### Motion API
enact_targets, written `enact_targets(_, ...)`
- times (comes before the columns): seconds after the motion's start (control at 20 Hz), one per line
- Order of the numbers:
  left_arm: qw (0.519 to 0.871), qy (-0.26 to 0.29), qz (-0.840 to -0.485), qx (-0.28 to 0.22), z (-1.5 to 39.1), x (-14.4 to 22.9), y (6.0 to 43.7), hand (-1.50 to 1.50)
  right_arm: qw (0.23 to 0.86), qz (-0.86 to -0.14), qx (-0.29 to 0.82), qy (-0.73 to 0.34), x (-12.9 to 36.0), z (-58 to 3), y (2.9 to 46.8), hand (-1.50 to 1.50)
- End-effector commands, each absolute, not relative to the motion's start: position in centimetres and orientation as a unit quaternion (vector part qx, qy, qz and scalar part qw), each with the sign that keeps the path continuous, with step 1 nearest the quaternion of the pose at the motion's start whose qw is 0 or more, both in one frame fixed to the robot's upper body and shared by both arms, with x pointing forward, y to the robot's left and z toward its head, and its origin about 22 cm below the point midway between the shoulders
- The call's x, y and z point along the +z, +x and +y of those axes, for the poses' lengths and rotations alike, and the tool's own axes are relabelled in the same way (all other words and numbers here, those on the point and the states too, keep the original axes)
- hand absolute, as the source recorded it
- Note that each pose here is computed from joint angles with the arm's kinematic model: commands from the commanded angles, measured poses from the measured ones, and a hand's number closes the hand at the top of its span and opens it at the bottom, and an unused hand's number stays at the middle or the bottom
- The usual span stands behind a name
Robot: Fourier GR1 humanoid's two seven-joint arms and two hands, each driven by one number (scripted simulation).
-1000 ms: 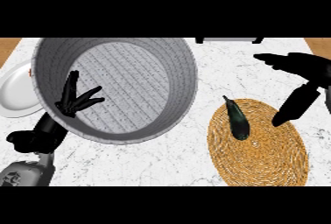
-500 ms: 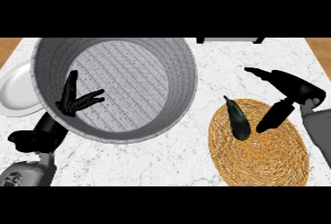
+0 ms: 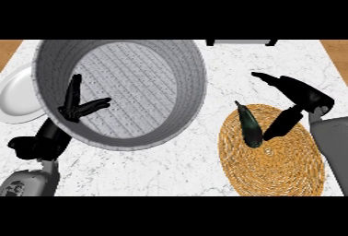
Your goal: Pick the eggplant from the placemat and place it in the basket
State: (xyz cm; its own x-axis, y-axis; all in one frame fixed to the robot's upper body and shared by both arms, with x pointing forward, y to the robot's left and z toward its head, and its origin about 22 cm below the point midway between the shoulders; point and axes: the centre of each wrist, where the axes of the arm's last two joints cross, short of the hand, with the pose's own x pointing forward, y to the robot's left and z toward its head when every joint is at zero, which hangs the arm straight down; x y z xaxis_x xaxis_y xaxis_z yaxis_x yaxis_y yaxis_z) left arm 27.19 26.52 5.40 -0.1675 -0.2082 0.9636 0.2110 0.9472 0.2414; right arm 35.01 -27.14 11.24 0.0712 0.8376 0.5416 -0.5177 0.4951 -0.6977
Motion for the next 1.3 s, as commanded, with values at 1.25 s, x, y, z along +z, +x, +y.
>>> enact_targets(1.25, 0.647, 0.019, -0.742, -0.176, 25.7, 6.0, 27.7, 0.0, 0.715, -0.411, 0.53, -0.196, 5.7, -24.3, 34.6, -1.5)
